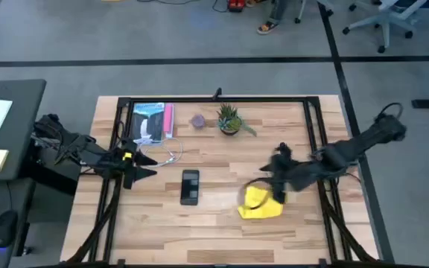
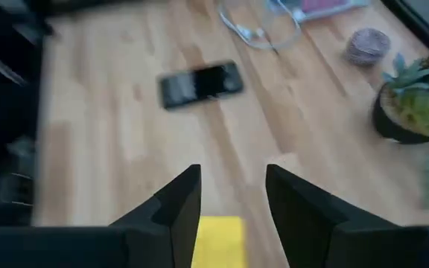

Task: Apply microfiber cloth
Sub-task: Return to Home Position

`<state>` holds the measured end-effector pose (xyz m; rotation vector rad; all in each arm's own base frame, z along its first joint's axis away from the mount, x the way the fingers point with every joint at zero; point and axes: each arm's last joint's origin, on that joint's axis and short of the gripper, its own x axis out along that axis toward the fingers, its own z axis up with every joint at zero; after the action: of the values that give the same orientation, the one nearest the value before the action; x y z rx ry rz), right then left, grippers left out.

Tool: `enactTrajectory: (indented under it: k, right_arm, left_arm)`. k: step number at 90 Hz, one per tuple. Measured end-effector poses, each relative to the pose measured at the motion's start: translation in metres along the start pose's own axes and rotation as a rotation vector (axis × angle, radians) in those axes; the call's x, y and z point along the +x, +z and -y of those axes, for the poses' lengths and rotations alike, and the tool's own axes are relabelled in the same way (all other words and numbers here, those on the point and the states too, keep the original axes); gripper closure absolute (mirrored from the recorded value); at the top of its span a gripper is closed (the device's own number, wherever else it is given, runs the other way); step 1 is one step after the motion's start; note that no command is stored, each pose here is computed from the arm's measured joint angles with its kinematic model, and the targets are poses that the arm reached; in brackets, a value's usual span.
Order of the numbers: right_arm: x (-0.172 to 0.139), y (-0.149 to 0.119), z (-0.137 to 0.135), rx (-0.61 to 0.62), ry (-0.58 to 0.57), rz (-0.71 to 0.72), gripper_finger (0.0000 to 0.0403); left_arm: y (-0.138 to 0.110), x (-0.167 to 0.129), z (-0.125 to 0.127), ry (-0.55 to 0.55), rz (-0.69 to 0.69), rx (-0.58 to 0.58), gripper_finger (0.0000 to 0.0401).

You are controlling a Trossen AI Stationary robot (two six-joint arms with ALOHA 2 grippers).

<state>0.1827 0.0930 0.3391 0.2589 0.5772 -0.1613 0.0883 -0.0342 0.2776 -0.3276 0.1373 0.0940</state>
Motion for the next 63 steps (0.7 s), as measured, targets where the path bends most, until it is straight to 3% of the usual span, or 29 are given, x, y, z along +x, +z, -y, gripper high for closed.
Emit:
enactTrajectory:
  k: [23, 37, 53, 63]
  right_arm:
    - [-0.039, -0.057, 0.057, 0.168, 0.283, 0.201, 0.0271]
    - [-0.053, -0.083, 0.086, 0.178, 0.435, 0.357, 0.0271]
    - [-0.06, -0.111, 0.115, 0.181, 0.49, 0.511, 0.0271]
    - [-0.051, -0.118, 0.112, 0.116, 0.485, 0.475, 0.0271]
  left_arm:
    - [-0.024, -0.004, -0.013, -0.066, 0.082, -0.058, 0.0168]
    - [-0.028, -0.002, -0.017, -0.084, 0.196, -0.064, 0.0168]
    - [-0.025, 0.005, -0.022, -0.073, 0.248, -0.063, 0.0172]
    - [-0.022, 0.01, -0.029, -0.057, 0.253, -0.058, 0.0187]
